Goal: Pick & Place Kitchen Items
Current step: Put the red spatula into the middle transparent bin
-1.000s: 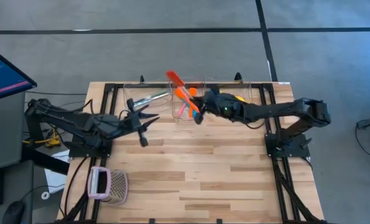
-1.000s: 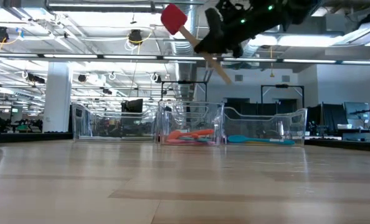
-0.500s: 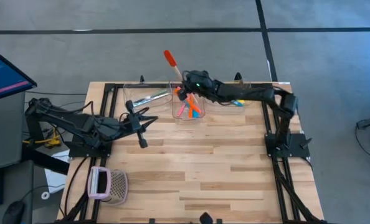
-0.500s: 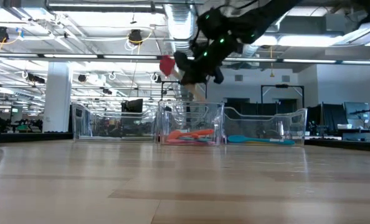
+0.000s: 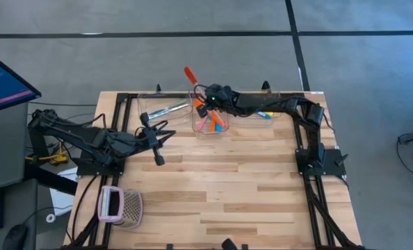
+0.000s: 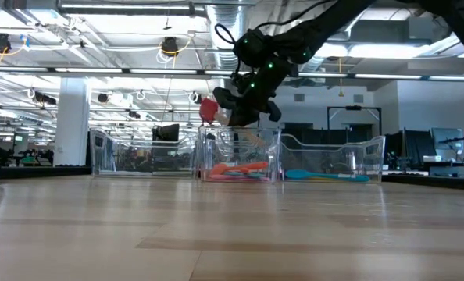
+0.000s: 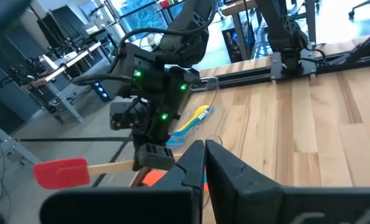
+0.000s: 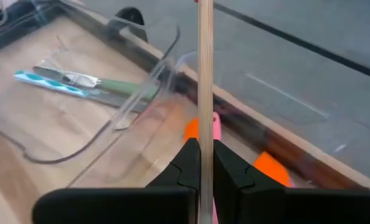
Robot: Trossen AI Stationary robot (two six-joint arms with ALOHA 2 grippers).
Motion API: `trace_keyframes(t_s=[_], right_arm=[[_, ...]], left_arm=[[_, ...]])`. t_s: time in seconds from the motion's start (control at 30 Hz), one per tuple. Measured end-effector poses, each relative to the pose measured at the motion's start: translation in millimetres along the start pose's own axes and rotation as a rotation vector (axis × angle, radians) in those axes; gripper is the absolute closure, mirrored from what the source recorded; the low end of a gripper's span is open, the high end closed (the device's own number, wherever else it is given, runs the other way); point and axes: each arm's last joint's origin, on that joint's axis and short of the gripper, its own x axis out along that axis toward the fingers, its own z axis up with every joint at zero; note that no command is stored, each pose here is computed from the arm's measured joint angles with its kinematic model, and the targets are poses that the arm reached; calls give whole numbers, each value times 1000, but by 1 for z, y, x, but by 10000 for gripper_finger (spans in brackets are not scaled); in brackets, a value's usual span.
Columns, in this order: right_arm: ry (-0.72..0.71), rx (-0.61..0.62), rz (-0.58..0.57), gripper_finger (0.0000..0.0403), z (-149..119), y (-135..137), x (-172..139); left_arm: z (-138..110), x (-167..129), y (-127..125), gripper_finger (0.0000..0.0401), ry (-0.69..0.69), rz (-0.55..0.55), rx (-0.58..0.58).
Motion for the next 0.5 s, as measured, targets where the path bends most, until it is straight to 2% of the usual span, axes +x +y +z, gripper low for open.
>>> trace_keyframes(t_s=[0.23,0.33,0.5], right_arm=[[51,7,-10,392,-10,4,4],[108,19,-32,392,-19,2,8],[125,29,-4,392,-24,6,8]], left_arm=[[-1,0,0,397,1,0,-34],[-9,2,-4,397,20,-2,-34],[-24,6,-9,397,56,3,-22]])
